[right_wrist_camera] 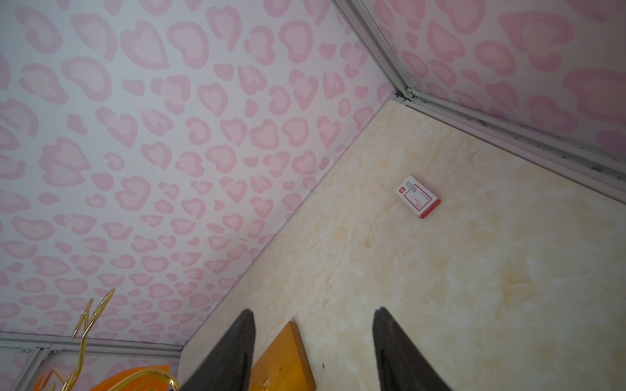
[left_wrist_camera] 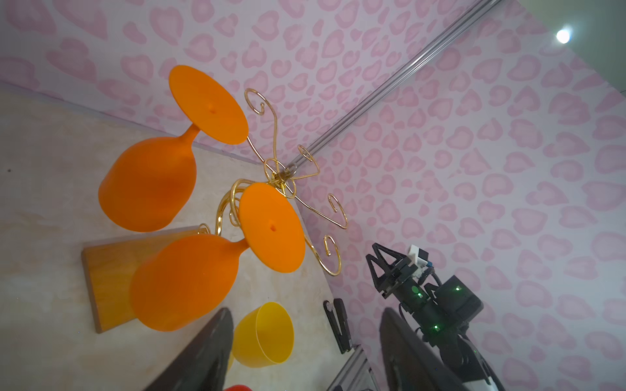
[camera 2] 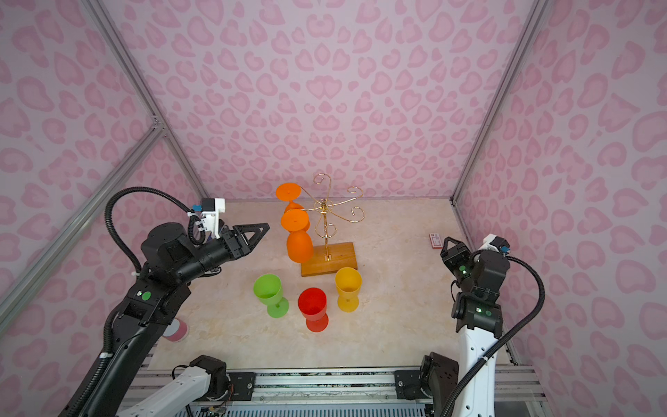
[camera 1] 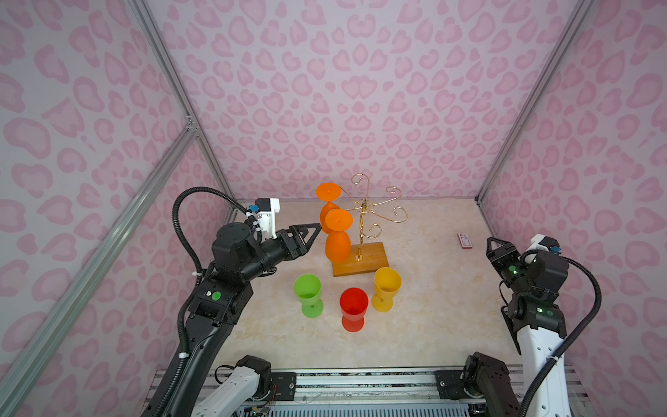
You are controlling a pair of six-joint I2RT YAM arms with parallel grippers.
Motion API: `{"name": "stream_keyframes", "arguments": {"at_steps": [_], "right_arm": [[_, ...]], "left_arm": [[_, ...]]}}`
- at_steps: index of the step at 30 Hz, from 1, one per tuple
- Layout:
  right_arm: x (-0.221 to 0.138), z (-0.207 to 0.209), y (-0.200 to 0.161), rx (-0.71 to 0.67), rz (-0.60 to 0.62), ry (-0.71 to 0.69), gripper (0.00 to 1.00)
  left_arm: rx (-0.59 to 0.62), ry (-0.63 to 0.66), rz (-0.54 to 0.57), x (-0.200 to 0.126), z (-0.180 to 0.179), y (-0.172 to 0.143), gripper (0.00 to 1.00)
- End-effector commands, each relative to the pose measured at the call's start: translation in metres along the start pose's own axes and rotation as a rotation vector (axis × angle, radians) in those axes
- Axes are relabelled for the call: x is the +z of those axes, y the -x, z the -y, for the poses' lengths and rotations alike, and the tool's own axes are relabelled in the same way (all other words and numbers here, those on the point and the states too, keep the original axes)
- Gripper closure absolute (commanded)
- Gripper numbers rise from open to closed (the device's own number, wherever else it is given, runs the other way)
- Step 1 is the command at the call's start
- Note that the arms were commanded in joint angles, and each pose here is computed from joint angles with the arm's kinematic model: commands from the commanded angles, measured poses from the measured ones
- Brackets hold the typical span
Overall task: Take the wine glass off the wine glass rack
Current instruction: Pick up the wine glass from the wine glass rack.
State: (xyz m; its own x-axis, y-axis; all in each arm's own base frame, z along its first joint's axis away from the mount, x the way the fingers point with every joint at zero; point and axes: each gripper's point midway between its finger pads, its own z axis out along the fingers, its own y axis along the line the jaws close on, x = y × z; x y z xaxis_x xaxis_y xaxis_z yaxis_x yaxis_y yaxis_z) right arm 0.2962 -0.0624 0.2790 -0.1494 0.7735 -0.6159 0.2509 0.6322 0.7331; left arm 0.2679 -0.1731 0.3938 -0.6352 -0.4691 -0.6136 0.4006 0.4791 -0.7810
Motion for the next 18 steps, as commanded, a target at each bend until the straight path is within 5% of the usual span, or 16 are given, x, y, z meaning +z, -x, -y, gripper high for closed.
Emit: {"name": "stream_keyframes", "arguments": {"at_steps": [1,18], "right_arm": [[0.0,-0.004,0.001,-0.005,0.005,0.022,0.43],[0.002,-0.001,-0.002,0.004,0.003,0.021,0.43]], "left_arm": [[-0.053,-0.138,0.033,0.001,0.022,0.014,0.3],[-0.269,-0.186,0.006,0.026,-0.016,0.01,0.38]]}}
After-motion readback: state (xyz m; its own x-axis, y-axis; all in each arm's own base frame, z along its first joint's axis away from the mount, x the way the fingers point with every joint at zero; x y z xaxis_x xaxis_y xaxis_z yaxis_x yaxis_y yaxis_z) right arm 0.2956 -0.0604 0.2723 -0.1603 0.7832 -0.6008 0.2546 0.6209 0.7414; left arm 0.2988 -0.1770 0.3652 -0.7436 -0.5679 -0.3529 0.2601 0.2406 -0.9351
